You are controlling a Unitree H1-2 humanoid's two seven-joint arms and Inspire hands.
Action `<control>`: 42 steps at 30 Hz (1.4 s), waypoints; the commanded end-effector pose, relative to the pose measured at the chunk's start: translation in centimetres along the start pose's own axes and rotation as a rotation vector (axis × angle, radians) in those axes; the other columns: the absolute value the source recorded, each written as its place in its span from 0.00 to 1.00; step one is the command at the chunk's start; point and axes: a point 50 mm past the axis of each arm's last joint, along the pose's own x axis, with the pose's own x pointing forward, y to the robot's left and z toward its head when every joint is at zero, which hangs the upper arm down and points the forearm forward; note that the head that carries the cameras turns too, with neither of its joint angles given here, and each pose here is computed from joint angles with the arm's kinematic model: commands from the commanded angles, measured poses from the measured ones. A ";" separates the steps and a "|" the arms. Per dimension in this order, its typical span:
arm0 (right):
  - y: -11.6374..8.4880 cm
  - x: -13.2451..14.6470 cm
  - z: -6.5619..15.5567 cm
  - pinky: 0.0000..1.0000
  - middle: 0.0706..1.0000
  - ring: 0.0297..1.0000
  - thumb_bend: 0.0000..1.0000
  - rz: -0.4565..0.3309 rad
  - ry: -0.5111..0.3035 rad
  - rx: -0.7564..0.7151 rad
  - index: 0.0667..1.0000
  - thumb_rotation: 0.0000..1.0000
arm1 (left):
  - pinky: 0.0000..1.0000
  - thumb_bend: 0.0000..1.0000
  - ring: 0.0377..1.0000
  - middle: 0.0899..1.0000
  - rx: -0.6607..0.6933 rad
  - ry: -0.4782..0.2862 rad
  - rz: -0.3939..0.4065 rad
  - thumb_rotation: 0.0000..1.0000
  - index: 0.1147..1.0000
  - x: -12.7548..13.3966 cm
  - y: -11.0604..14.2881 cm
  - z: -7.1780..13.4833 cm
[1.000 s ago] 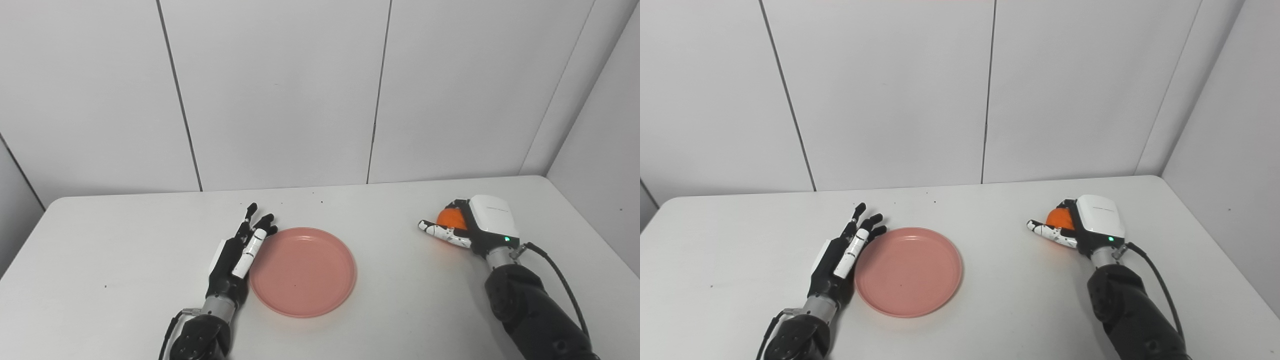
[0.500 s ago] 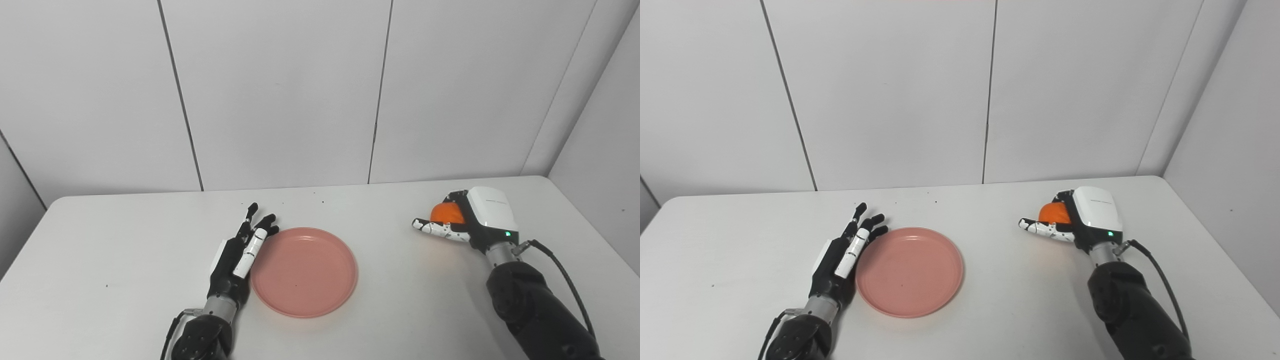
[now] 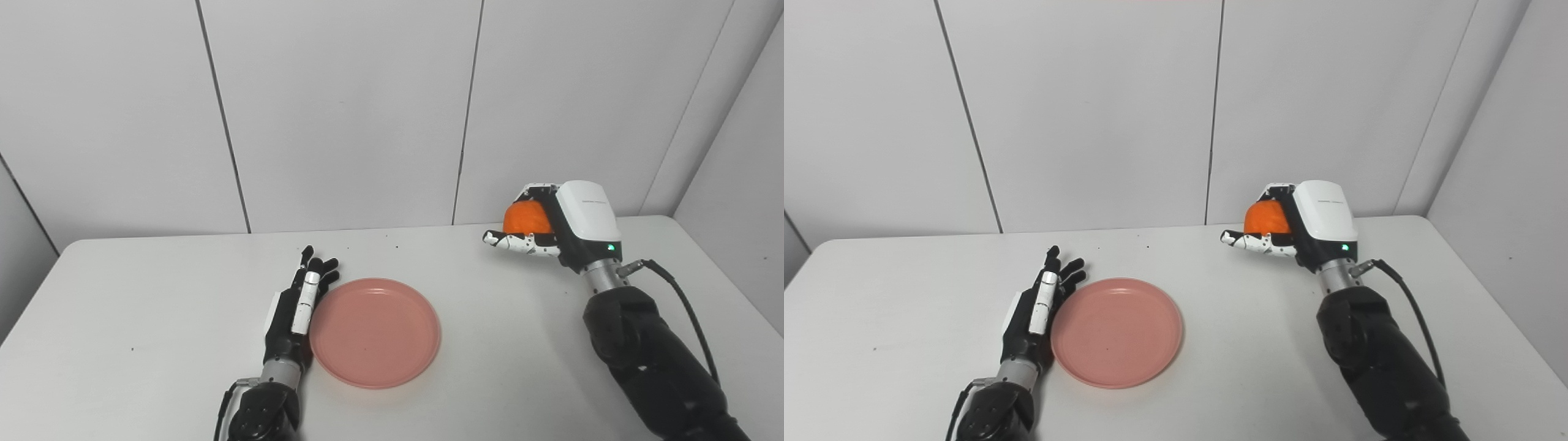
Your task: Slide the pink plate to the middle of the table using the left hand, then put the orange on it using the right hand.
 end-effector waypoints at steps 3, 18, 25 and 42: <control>-1.3 0.7 3.6 0.21 0.28 0.24 0.67 -0.069 -0.132 0.077 0.33 0.95 | 0.98 0.80 0.88 0.87 -0.026 0.058 -0.003 0.89 1.00 0.2 -0.8 -0.6; 4.6 -1.9 7.5 0.20 0.28 0.23 0.70 0.113 -0.203 0.151 0.32 0.92 | 0.96 0.80 0.88 0.87 -0.047 0.061 0.010 0.88 1.00 0.2 -1.1 -0.5; 6.0 -2.1 8.8 0.20 0.28 0.23 0.70 0.180 -0.225 0.173 0.32 0.95 | 0.98 0.77 0.88 0.88 -0.024 0.059 -0.007 0.88 1.00 0.1 -1.3 -0.6; 7.4 -1.9 10.1 0.20 0.27 0.23 0.70 0.278 -0.291 0.140 0.32 0.91 | 0.98 0.74 0.88 0.89 -0.014 0.068 -0.027 0.92 1.00 0.1 -1.9 -0.7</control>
